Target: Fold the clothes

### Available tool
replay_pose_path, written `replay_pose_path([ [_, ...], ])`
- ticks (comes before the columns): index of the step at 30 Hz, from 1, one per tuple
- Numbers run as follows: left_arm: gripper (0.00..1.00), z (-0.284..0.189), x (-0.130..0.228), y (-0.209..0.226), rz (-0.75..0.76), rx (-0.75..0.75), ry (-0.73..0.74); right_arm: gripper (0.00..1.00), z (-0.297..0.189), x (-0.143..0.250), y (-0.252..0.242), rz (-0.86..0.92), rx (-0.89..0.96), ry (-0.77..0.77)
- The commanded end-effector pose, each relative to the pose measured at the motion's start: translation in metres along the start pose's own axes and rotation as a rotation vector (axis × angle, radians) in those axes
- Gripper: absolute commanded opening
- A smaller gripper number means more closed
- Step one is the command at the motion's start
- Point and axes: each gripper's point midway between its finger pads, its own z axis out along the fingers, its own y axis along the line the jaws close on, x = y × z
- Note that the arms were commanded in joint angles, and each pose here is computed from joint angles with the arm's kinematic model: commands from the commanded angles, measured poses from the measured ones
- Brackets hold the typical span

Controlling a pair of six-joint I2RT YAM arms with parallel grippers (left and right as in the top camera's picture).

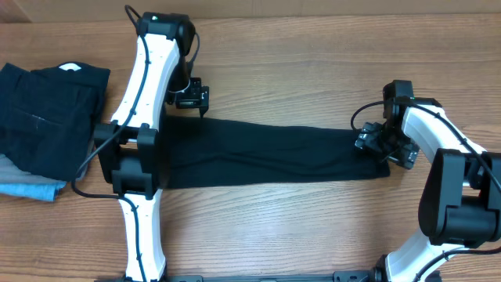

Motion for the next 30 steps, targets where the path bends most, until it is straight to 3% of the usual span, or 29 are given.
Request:
replay_pose_path([
  [1,1.0,-0.001,-0.003,0.035,-0.109,0.012,0.007,1.0,-0.001,-0.007,-0.001,0.007,0.008,-0.024],
  [3,1.0,-0.001,-0.003,0.037,-0.128,0.101,0.021,1.0,-0.006,-0.013,-0.009,0.01,0.057,-0.046],
  [9,1.0,-0.001,-0.013,0.049,-0.124,0.12,-0.013,1.0,-0.068,-0.04,0.001,0.013,-0.02,-0.046],
  [12,1.0,-0.012,-0.017,0.054,-0.145,0.3,-0.032,1.0,-0.088,-0.05,0.011,-0.043,-0.08,-0.066],
  [16,1.0,-0.01,-0.005,0.123,-0.287,0.25,-0.018,1.0,-0.088,-0.054,0.027,-0.144,-0.252,-0.059],
  [19,1.0,-0.008,-0.004,0.142,-0.325,0.233,-0.023,1.0,-0.085,-0.058,0.017,-0.132,-0.272,-0.056],
  [24,1.0,-0.009,-0.008,0.137,-0.266,0.259,-0.042,1.0,-0.068,-0.046,0.019,-0.245,-0.31,-0.032],
  [26,1.0,-0.015,-0.011,0.114,-0.201,0.347,-0.054,1.0,-0.059,-0.039,0.008,-0.238,-0.303,0.002],
  [30,1.0,-0.018,-0.025,0.084,-0.126,0.35,-0.097,0.93,-0.044,-0.021,-0.008,-0.169,-0.37,0.084],
])
